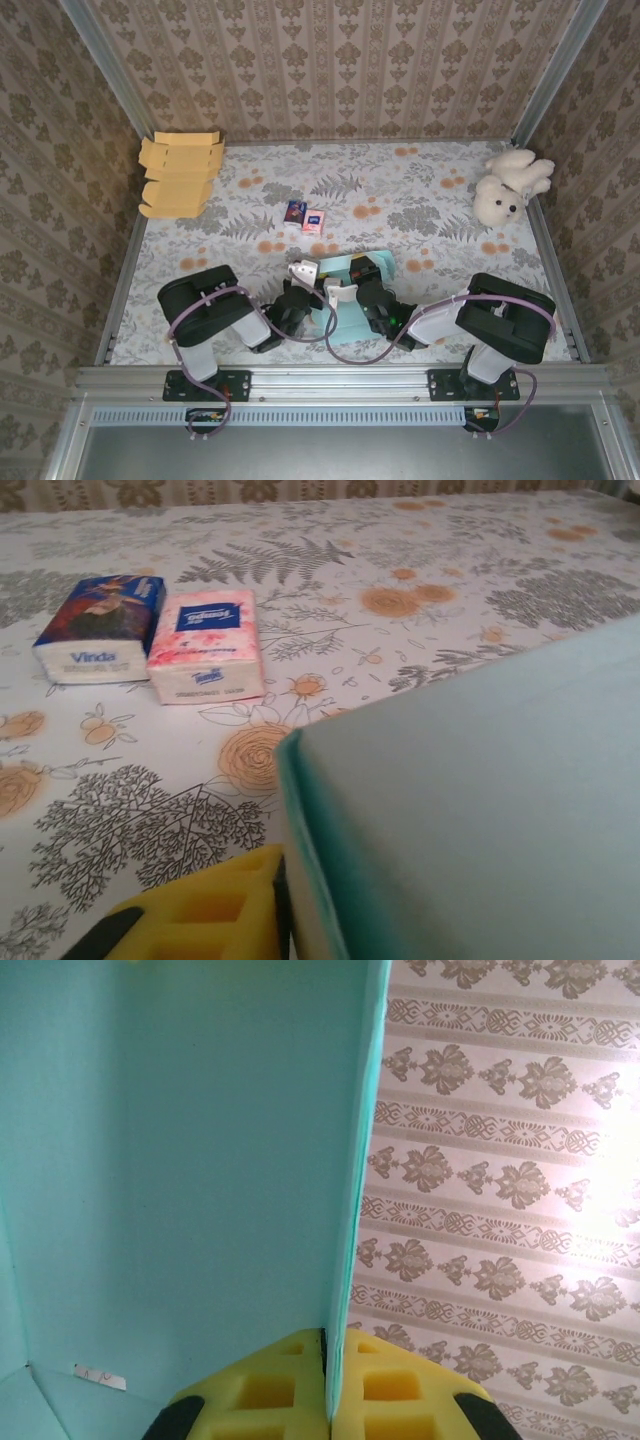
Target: Fold the paper box
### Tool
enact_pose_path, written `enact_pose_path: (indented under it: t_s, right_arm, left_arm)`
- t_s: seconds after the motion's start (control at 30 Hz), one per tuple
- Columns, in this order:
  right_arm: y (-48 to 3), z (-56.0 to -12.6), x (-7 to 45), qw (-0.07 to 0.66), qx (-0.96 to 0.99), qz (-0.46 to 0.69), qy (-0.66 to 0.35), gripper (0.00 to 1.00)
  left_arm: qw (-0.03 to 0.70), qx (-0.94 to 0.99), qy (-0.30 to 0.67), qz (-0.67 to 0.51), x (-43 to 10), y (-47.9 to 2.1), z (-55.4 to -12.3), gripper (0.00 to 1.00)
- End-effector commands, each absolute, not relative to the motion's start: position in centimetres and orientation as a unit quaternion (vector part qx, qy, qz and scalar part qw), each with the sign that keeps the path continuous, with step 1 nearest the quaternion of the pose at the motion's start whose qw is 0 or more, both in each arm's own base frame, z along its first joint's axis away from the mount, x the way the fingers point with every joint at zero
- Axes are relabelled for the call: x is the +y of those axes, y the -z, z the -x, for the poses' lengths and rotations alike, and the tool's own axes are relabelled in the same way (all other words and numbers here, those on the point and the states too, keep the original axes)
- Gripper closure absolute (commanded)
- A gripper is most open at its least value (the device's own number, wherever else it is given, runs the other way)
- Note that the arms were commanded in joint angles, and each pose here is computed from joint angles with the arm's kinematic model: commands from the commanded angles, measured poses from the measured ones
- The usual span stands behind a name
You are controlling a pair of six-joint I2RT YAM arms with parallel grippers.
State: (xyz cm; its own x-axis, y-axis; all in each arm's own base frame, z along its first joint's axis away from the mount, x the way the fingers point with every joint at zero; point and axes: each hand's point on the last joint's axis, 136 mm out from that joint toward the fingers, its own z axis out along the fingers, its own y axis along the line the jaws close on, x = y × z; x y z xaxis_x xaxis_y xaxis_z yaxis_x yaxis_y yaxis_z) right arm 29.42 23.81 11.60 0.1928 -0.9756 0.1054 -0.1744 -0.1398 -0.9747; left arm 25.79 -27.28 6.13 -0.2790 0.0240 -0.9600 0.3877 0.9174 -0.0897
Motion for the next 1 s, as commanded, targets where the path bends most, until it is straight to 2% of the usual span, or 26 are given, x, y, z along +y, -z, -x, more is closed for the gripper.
enact_pose_path:
  t_s: [0.0,0.17,0.37,0.53,0.63,0.73,0.77,0.97]
  right_arm:
    - [-10.2,-29.0,23.6,0.442,0.462,0.639,0.428,1.00]
    - [-10.0,-29.2,23.5,0.439,0.468,0.637,0.426,1.00]
    - [-10.0,-29.3,23.4,0.438,0.474,0.634,0.425,1.00]
    - [-10.6,-29.3,23.7,0.463,0.492,0.620,0.400,1.00]
    - [-11.6,-29.0,23.8,0.484,0.515,0.606,0.365,0.89]
    - [-12.6,-28.4,23.6,0.505,0.541,0.592,0.319,0.70]
    - [-13.6,-28.2,23.4,0.520,0.551,0.581,0.299,0.67]
    - [-15.6,-26.0,22.6,0.553,0.600,0.551,0.178,0.58]
  left_arm:
    - [0.621,0.776,0.099,-0.039,-24.0,-7.0,-27.4,0.79]
    - [0.625,0.777,0.076,-0.021,-23.2,-7.0,-27.8,0.86]
    - [0.623,0.780,0.055,-0.003,-22.6,-7.2,-28.1,0.99]
    - [0.618,0.784,0.053,-0.010,-23.3,-7.7,-28.5,1.00]
    - [0.617,0.784,0.059,-0.022,-23.8,-7.7,-28.5,1.00]
    - [0.617,0.783,0.066,-0.048,-24.8,-7.5,-28.6,1.00]
    - [0.618,0.780,0.072,-0.060,-25.2,-7.6,-28.6,1.00]
    - [0.621,0.767,0.097,-0.127,-26.4,-7.6,-28.4,1.00]
